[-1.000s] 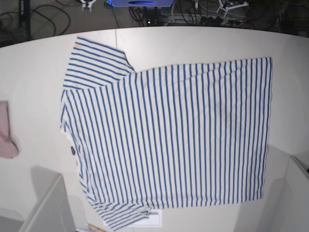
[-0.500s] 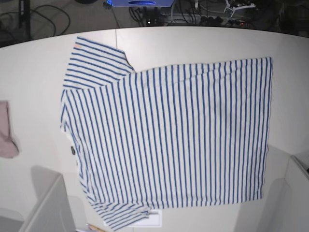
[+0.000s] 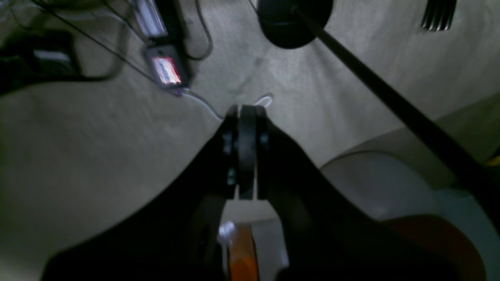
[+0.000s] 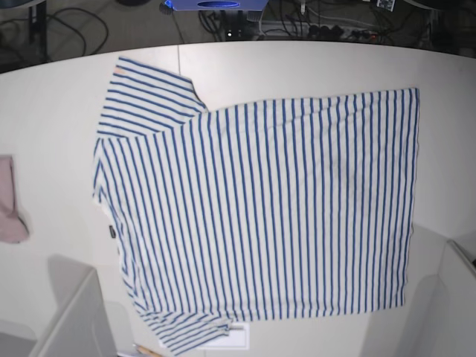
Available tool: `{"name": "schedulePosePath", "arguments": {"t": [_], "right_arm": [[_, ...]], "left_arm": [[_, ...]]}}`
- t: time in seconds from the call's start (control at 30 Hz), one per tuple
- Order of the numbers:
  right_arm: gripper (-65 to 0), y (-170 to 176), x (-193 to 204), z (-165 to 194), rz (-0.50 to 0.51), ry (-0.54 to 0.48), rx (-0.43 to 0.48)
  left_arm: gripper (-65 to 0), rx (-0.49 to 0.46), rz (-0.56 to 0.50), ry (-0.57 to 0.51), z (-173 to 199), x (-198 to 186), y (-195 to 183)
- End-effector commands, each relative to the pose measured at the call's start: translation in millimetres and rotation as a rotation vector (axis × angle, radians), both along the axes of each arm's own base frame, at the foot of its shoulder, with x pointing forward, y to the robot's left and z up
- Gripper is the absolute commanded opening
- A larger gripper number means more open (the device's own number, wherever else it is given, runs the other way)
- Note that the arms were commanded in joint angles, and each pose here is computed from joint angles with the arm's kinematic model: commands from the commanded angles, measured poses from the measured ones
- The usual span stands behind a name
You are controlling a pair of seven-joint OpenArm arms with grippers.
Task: Fold the T-shirt properly
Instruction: 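Move both grippers down to the shirt's shoulder corners and grasp them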
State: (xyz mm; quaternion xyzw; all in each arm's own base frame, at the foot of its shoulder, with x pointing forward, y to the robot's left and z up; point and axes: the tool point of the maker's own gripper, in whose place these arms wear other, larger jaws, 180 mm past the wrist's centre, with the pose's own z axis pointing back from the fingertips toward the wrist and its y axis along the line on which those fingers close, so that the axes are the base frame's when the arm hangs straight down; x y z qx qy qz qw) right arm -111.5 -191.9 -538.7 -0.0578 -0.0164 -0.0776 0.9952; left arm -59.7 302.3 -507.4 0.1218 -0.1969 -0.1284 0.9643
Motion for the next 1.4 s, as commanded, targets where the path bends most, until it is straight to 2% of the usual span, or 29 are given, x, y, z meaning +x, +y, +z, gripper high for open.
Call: {"name": "schedulePosePath", "arguments": {"t": [0.0, 0.2, 0.3, 0.4, 0.63, 0.8, 0.9, 1.13, 1.17, 1.3, 1.33, 1.37], "right_arm": [[-65.0, -9.3, -2.5, 12.1, -0.004, -0.003, -0.028], [-65.0, -28.3, 34.4, 63.9, -0.064, -0.100, -0.110], [-65.0, -37.0, 61.8, 96.1, -0.051, -0.185, -0.153], [-65.0, -40.2, 83.5, 117.5, -0.040, -0.227, -0.172], [-65.0, -40.6, 123.5, 124.8, -0.041, -0.324, -0.175], [-65.0, -38.4, 171.6, 132.3, -0.054, -0.474, -0.173], [-65.0, -30.3, 194.6, 138.1, -0.117, -0.581, -0.099], [-65.0, -14.3, 225.3, 150.6, -0.258, -0.717, 0.153], [-65.0, -13.0, 228.2, 152.6, -0.274, -0.730, 0.186], [-65.0, -9.9, 247.7, 165.3, -0.299, -0.785, 0.311], [-58.8, -6.4, 249.5, 163.7, -0.311, -0.773, 0.347], [-48.0, -4.7, 249.3, 161.7, -0.324, -0.750, 0.383]], "left_arm": [[-65.0, 0.004, -0.002, -0.019, 13.1, 0.0, 6.8], [-65.0, -0.088, 0.003, -0.096, 57.8, 14.2, -11.6], [-65.0, -0.097, 0.006, -0.146, 85.1, 25.0, -14.3], [-65.0, -0.066, -0.004, -0.204, 109.5, 41.3, -5.0], [-65.0, 0.044, 0.043, -0.392, 168.1, 79.6, 19.1], [-65.0, 0.038, 0.024, -0.468, 185.1, 103.5, 11.3], [-65.0, 0.030, 0.025, -0.509, 189.5, 115.3, 8.5], [-65.0, 0.017, 0.035, -0.570, 191.3, 134.1, 5.2], [-64.0, 0.021, 0.042, -0.578, 192.0, 135.3, 6.6], [-50.7, 0.003, 0.054, -0.603, 192.0, 141.4, 2.9], [-47.2, -0.019, 0.046, -0.608, 191.0, 144.4, -1.5], [-43.3, -0.057, 0.042, -0.611, 189.6, 146.9, -7.4]]}}
